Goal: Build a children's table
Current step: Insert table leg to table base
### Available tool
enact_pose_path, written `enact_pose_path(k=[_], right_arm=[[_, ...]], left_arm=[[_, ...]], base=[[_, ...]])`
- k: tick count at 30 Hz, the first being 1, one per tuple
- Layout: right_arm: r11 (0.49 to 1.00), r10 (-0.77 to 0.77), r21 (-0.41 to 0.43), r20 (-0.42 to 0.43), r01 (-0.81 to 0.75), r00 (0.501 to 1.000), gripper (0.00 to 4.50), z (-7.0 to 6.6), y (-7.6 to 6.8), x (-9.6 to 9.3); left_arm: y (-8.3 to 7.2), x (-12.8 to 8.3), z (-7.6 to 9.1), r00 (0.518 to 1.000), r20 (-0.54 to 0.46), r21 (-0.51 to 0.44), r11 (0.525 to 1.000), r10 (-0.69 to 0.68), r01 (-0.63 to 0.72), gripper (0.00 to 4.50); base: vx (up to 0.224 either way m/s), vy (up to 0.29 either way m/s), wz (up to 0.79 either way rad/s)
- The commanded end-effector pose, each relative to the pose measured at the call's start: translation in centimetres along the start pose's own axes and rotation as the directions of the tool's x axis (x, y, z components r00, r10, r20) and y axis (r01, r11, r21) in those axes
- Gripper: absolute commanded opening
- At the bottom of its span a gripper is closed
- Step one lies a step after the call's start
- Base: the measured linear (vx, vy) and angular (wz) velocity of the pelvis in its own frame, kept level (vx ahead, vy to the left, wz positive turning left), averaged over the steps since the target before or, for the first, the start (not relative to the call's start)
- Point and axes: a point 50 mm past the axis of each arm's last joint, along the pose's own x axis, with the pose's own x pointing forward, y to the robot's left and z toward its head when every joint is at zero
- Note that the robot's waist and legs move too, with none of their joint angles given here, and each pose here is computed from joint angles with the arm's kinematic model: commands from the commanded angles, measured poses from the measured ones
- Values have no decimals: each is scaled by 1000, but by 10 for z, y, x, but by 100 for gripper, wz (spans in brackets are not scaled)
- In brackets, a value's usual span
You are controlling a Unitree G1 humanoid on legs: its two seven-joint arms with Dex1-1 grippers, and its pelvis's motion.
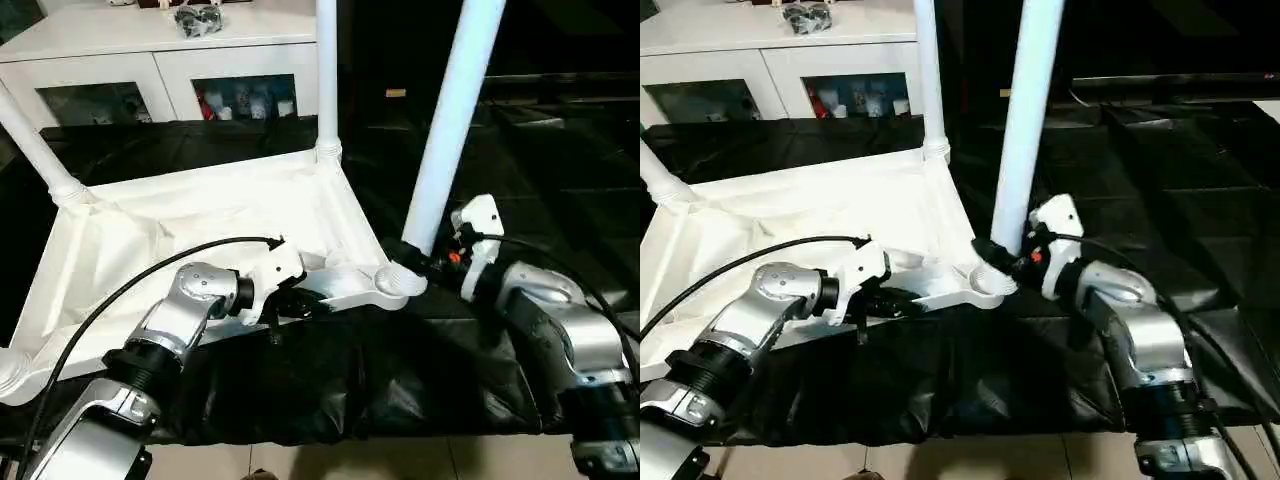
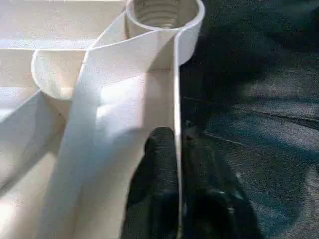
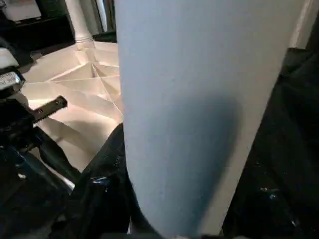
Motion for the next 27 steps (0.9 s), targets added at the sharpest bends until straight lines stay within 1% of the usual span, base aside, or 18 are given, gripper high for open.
enact_pose_path(k=[1, 3, 8, 14, 17, 21, 24, 27], right_arm=[[999, 24, -23, 7, -24, 1000, 188, 3, 2, 5], [999, 29, -22, 3, -29, 1000, 188, 2, 2, 6], [998, 58, -4, -9, -58, 998, 188, -1, 3, 11], [990, 138, 6, -71, -138, 988, 188, -8, 10, 13], [986, 167, 9, -96, -167, 981, 188, -12, 13, 12], [986, 168, 11, -102, -167, 981, 188, -15, 13, 12], [986, 169, 20, -112, -167, 979, 188, -20, 12, 16], [983, 181, 27, -118, -179, 976, 188, -23, 14, 17]], left_arm=[[1, -3, -2, 1000, -8, -14, 1000, -18, 18, 9], [0, -3, -2, 1000, -3, -19, 1000, -24, 23, 1], [-3, -4, -3, 999, 12, -34, 998, -46, 46, 0], [-9, -5, -8, 999, 8, -26, 998, -50, 50, 0], [-14, -8, -10, 998, 12, -15, 998, -62, 62, 0], [-16, -11, -10, 998, 16, -9, 998, -66, 66, 0], [-21, -18, -8, 996, 9, 13, 996, -89, 89, 0], [-21, -21, -7, 996, 5, 20, 996, -84, 84, 0]], base=[[0, 0, 0], [0, 0, 0], [0, 0, 0], [0, 0, 0], [0, 0, 0], [0, 0, 0], [0, 0, 0], [0, 0, 0]])
